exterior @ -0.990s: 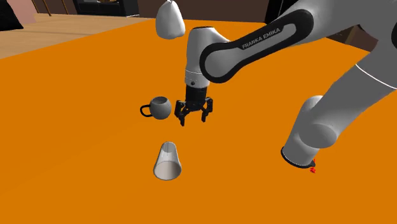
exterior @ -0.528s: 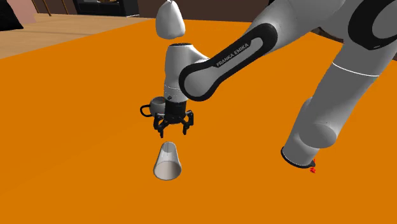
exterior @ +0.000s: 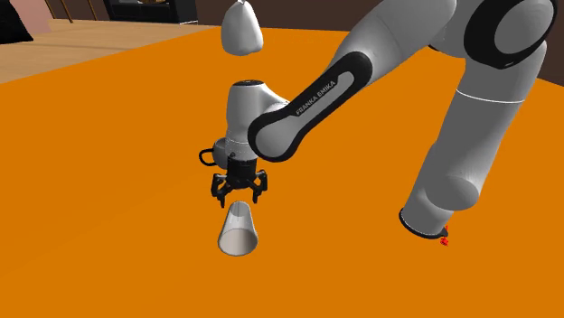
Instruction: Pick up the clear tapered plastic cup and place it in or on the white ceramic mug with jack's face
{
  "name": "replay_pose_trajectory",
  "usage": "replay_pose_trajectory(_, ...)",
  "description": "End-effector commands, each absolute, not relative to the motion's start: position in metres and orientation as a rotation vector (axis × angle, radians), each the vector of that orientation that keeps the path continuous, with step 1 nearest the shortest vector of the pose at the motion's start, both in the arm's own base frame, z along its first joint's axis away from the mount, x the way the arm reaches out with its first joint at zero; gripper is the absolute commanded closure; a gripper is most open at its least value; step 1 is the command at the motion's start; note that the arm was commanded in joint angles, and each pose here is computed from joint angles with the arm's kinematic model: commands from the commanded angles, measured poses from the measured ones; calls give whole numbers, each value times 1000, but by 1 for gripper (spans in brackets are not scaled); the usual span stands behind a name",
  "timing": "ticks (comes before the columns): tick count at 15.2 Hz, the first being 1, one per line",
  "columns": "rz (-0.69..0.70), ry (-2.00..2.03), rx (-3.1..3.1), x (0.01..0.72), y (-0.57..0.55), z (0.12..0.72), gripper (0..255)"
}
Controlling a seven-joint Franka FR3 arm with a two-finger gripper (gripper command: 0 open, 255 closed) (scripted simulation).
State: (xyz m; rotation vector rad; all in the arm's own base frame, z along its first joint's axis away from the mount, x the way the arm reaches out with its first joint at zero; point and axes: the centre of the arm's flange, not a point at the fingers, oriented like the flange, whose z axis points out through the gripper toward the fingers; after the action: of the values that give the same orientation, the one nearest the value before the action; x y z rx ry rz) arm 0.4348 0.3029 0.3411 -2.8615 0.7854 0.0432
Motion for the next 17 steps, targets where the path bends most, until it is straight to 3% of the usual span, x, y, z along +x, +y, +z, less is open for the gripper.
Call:
replay_pose_trajectory(1, 43, 785, -2861, 434, 306, 332, 0)
replay_pose_trajectory(8, 43, 785, -2861, 434, 306, 332, 0)
replay_pose_trajectory(9, 43, 785, -2861, 434, 306, 332, 255)
replay_pose_trajectory(17, 43, 785, -2861, 435, 306, 332, 255)
